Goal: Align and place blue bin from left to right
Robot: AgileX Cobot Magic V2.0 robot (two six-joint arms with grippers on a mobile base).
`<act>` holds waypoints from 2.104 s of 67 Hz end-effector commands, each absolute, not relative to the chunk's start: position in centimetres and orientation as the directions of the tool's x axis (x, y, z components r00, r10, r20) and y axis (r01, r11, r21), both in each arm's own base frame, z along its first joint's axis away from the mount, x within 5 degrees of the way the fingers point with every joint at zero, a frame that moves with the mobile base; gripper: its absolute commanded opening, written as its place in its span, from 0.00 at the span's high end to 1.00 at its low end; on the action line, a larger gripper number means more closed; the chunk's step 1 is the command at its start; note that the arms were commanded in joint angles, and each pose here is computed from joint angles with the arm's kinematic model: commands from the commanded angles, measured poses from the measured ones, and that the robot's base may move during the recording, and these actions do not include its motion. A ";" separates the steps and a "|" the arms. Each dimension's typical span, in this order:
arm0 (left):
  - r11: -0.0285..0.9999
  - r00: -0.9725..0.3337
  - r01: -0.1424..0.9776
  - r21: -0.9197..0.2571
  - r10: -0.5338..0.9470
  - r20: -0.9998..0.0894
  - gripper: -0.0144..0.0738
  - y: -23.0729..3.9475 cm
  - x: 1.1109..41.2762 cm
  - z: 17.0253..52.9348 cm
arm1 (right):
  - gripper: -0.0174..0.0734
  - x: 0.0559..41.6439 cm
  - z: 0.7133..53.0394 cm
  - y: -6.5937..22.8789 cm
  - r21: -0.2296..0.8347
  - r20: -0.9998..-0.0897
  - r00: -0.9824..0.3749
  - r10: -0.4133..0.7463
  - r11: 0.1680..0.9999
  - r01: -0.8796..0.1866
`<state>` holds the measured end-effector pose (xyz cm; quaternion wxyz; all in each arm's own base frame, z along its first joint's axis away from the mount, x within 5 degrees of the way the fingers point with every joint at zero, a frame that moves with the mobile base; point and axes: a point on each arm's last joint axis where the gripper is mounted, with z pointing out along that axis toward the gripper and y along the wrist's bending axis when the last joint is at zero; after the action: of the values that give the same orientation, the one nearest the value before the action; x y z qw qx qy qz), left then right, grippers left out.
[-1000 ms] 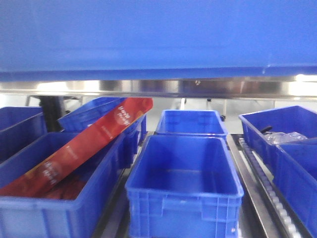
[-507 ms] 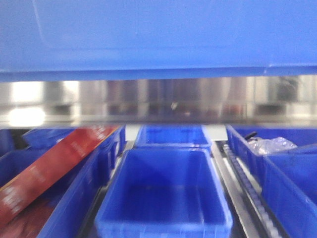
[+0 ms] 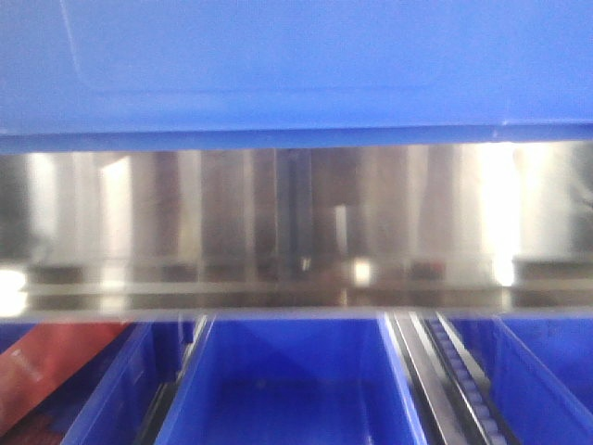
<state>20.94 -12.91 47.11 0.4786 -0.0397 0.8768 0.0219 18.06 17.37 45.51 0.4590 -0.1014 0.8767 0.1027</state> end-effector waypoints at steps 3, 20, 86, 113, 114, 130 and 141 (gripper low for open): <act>0.998 -0.468 -0.012 -0.055 -0.054 -0.882 0.96 -13.6 20.9 48.3 | 0.90 17.8 47.2 18.0 0.139 -0.887 -0.459 -0.046 0.922 -0.361; 0.998 -0.467 -0.012 -0.054 -0.054 -0.883 0.96 -13.6 20.9 48.3 | 0.90 17.8 47.2 18.0 0.139 -0.887 -0.459 -0.046 0.922 -0.361; 0.999 -0.466 -0.013 -0.053 -0.053 -0.883 0.96 -13.6 20.9 48.3 | 0.90 17.9 47.1 18.1 0.138 -0.887 -0.460 -0.047 0.922 -0.361; 0.998 -0.469 -0.011 -0.056 -0.055 -0.882 0.96 -13.6 20.9 48.3 | 0.90 17.9 47.1 18.1 0.138 -0.886 -0.460 -0.047 0.922 -0.361; 0.998 -0.472 -0.009 -0.059 -0.057 -0.880 0.96 -13.7 20.9 48.2 | 0.90 17.9 47.1 18.1 0.137 -0.886 -0.462 -0.048 0.923 -0.360; 0.988 -0.520 -0.021 -0.151 -0.140 -0.842 0.96 -12.8 21.9 47.8 | 0.89 19.0 45.7 18.9 0.123 -0.855 -0.515 -0.063 0.940 -0.318; 0.979 -0.586 0.012 -0.205 -0.159 -0.794 0.96 -11.7 23.8 46.9 | 0.89 20.4 44.5 19.0 0.204 -0.797 -0.604 0.001 0.942 -0.268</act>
<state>22.93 -11.35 46.05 0.4284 -0.0639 0.9008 -0.0301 19.78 18.34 43.79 0.4235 -0.0836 0.8964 0.1003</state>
